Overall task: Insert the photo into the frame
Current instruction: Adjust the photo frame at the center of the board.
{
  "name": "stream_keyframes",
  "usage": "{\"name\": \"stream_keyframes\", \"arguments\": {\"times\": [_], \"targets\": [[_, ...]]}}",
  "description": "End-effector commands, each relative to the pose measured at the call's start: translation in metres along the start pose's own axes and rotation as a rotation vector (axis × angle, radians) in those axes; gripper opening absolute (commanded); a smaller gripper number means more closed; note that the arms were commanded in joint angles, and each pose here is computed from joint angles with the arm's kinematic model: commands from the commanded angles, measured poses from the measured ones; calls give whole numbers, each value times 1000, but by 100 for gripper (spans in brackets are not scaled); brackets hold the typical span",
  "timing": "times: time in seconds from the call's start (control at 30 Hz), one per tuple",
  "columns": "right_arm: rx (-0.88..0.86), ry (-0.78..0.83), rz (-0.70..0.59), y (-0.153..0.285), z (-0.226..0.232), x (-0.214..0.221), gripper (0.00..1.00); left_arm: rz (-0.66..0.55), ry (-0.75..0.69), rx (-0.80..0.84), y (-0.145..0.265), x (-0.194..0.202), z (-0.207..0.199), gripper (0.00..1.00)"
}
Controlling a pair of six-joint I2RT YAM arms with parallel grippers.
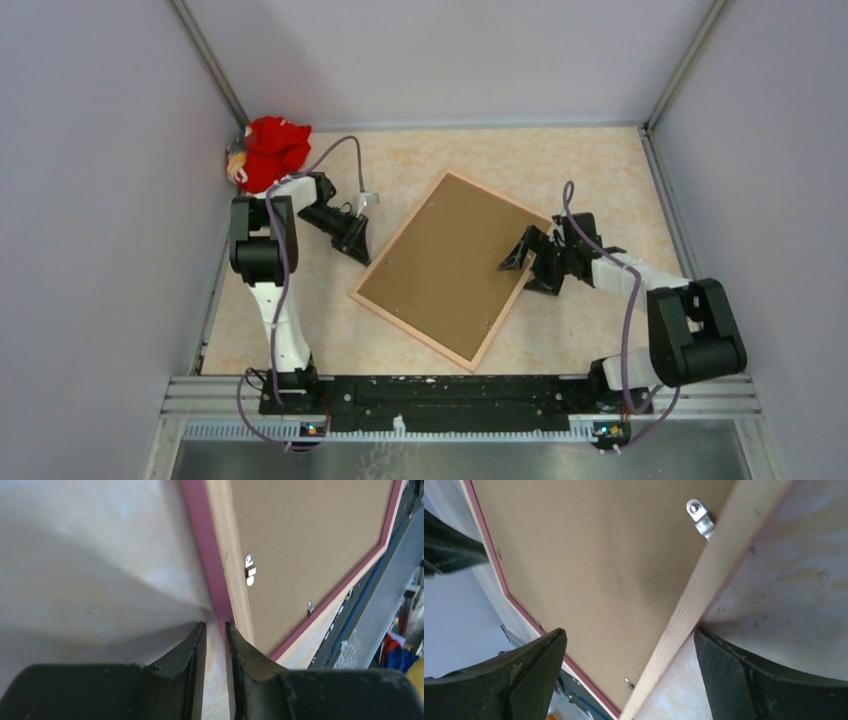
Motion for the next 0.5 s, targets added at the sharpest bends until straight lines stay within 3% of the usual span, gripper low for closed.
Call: {"name": "stream_keyframes", "arguments": {"times": [0.0,0.23,0.47], "targets": [[-41,49,-109,-4,11,-56,99,62,-71,107,-22,22,-38,28],[152,79,-234,26,-10,-110,99,50,-75,175,-18,30,-51,31],[153,222,-360,52,40,-104,99,-42,-34,245,-1,9,-56,48]]}}
Point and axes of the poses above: each gripper's point midway between its finger pads, its own y axis back along the fingers, its own z axis along the line the jaws close on, x = y × z, the point moved 1 cm from there along y, back along the fingers, and after that the axes turned 10 degrees about y, right-handed, at the moved point
